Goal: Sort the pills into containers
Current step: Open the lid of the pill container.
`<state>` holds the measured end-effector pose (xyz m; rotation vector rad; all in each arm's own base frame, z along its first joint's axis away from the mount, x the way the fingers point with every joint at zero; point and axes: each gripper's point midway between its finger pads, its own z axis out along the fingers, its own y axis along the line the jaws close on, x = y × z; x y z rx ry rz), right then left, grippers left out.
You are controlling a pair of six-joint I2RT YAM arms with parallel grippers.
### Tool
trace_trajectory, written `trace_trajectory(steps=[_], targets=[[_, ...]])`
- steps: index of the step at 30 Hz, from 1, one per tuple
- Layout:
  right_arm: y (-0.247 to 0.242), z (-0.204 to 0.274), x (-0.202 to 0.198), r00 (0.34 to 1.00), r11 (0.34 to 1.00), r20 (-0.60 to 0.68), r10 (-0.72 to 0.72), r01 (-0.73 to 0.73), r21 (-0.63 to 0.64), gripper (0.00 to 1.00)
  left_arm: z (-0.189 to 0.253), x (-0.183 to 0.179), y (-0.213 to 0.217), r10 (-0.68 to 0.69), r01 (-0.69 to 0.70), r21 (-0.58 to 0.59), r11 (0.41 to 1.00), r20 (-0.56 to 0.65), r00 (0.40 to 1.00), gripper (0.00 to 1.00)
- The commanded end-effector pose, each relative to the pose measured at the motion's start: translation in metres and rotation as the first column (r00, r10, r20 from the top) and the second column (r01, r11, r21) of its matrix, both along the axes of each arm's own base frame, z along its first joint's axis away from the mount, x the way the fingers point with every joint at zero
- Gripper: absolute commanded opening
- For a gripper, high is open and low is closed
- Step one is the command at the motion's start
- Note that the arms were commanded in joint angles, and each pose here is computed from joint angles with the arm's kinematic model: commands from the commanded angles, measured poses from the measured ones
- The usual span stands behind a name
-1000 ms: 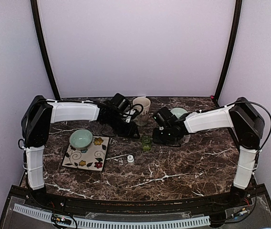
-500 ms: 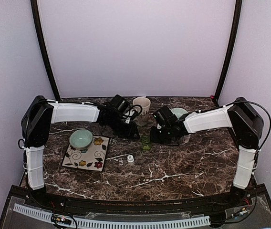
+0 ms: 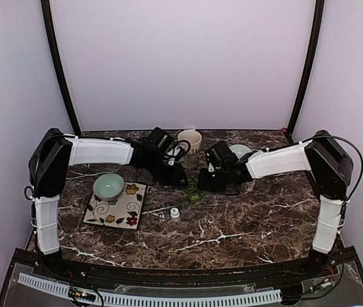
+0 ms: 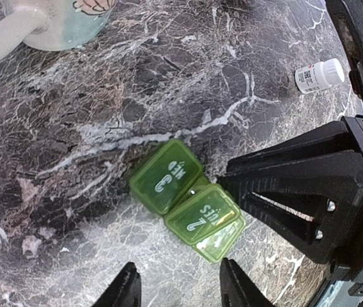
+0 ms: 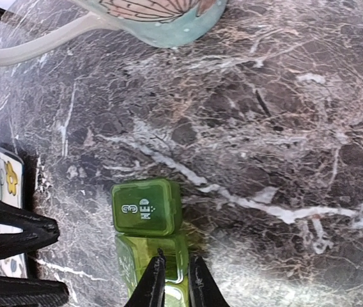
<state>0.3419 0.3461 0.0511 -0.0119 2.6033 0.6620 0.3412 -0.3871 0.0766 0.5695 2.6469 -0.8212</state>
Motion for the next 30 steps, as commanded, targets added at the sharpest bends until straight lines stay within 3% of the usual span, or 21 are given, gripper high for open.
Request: trace_trajectory(steps=[1,20,30], targets=[[0.009,0.002,0.003,0.999,0.998,0.014,0.029,-0.029,0.056,0.13,-0.002,-0.005,-0.003,-0.006,0.006,-0.018,1.000,-0.015,1.000,0.45],[0.029,0.010,-0.005,0.994,0.985,0.018,0.106,-0.108,0.131,0.12,-0.004,-0.007,-0.005,0.001,-0.002,-0.030,1.000,-0.041,0.999,0.55],[0.039,0.009,-0.013,0.990,0.979,0.012,0.141,-0.141,0.150,0.10,-0.011,-0.009,-0.001,0.021,-0.021,-0.015,1.000,-0.055,0.998,0.56]])
